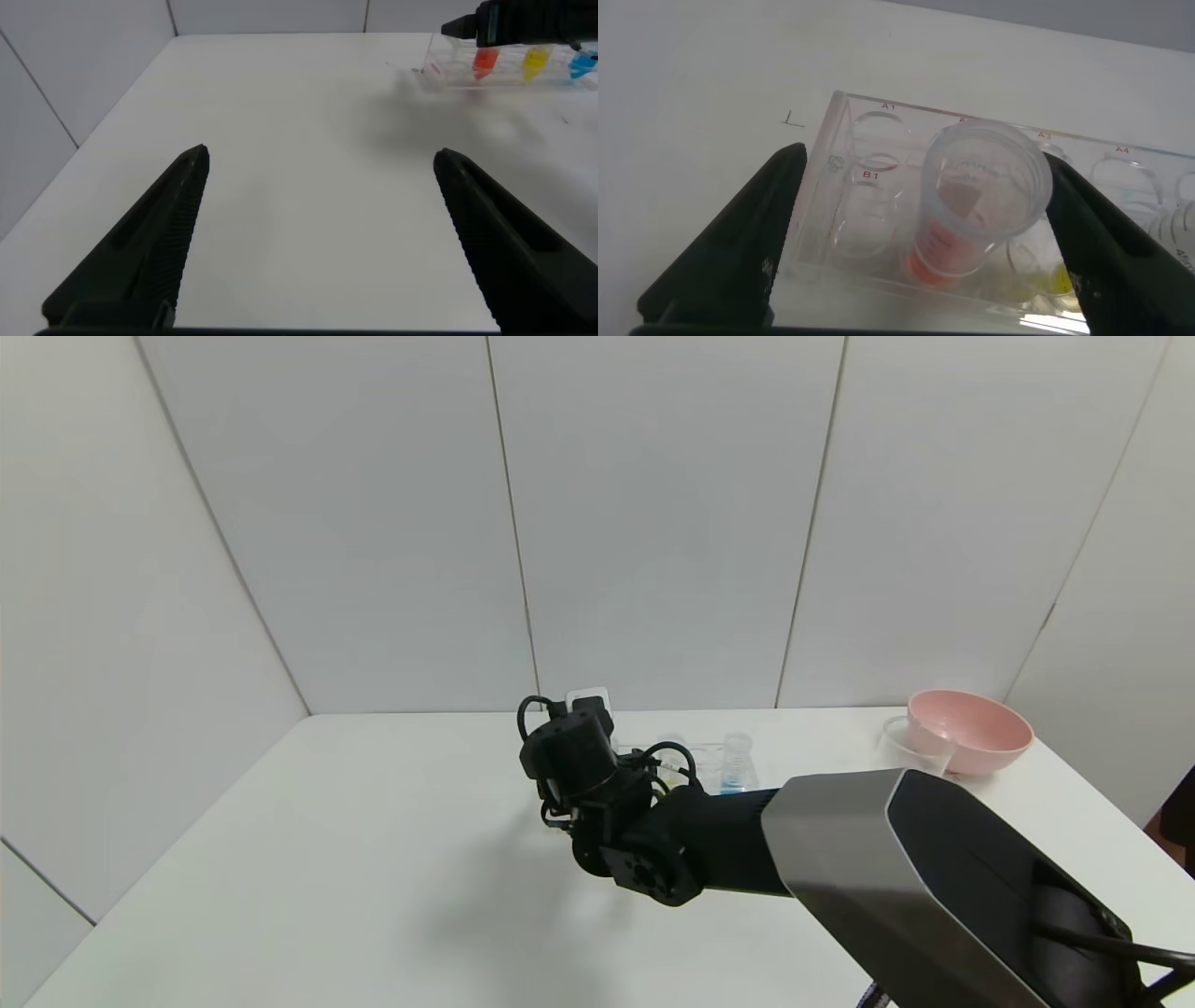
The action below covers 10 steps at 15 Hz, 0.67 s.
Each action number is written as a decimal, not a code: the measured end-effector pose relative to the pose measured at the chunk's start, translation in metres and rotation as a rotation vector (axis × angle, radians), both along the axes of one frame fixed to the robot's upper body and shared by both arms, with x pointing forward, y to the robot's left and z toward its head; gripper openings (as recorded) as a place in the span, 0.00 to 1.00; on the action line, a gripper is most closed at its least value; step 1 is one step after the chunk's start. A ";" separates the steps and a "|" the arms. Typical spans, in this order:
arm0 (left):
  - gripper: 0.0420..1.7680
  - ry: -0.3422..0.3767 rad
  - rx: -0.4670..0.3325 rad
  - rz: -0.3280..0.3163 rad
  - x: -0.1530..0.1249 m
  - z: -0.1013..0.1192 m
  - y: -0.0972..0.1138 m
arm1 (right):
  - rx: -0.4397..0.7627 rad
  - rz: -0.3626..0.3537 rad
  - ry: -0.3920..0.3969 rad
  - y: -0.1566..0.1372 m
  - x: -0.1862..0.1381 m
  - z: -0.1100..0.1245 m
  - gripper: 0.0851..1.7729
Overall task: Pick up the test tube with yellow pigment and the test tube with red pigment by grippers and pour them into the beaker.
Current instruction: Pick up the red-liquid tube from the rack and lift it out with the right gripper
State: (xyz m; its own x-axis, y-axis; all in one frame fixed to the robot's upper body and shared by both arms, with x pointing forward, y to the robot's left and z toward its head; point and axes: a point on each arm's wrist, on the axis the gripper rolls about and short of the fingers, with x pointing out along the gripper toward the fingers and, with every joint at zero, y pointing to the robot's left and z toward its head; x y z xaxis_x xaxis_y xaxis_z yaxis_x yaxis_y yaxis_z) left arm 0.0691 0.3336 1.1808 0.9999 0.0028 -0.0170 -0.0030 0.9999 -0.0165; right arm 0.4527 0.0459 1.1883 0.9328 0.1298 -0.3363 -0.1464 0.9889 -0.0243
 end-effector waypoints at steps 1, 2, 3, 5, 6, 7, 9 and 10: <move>0.97 0.000 0.000 0.000 0.000 0.000 0.000 | 0.000 0.000 0.001 -0.001 -0.001 0.001 0.96; 0.97 0.000 0.000 0.000 0.000 0.000 0.000 | -0.003 0.000 0.004 -0.002 -0.002 0.001 0.97; 0.97 0.000 0.000 0.000 0.000 0.000 0.000 | -0.007 0.000 0.007 -0.003 -0.003 0.001 0.97; 0.97 0.000 0.000 0.000 0.000 0.000 0.000 | -0.012 -0.004 0.012 -0.006 -0.003 0.002 0.97; 0.97 0.000 0.000 0.000 0.000 0.000 0.000 | -0.013 -0.006 0.013 -0.008 -0.002 0.002 0.97; 0.97 0.000 0.000 0.000 0.000 0.000 0.000 | -0.013 -0.009 0.013 -0.009 -0.001 0.003 0.97; 0.97 -0.001 0.000 -0.001 0.000 0.000 0.000 | -0.017 -0.018 0.015 -0.012 0.000 0.003 0.97; 0.97 0.000 0.000 0.000 0.000 0.000 0.000 | -0.017 -0.020 0.015 -0.012 0.000 0.004 0.97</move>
State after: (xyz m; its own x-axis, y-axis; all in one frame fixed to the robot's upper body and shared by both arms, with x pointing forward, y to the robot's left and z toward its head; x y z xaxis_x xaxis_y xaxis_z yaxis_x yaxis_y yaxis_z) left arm 0.0691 0.3336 1.1807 0.9998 0.0028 -0.0174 -0.0031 0.9999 -0.0165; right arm 0.4528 0.0337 1.1922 0.9301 0.1054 -0.3518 -0.1273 0.9911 -0.0395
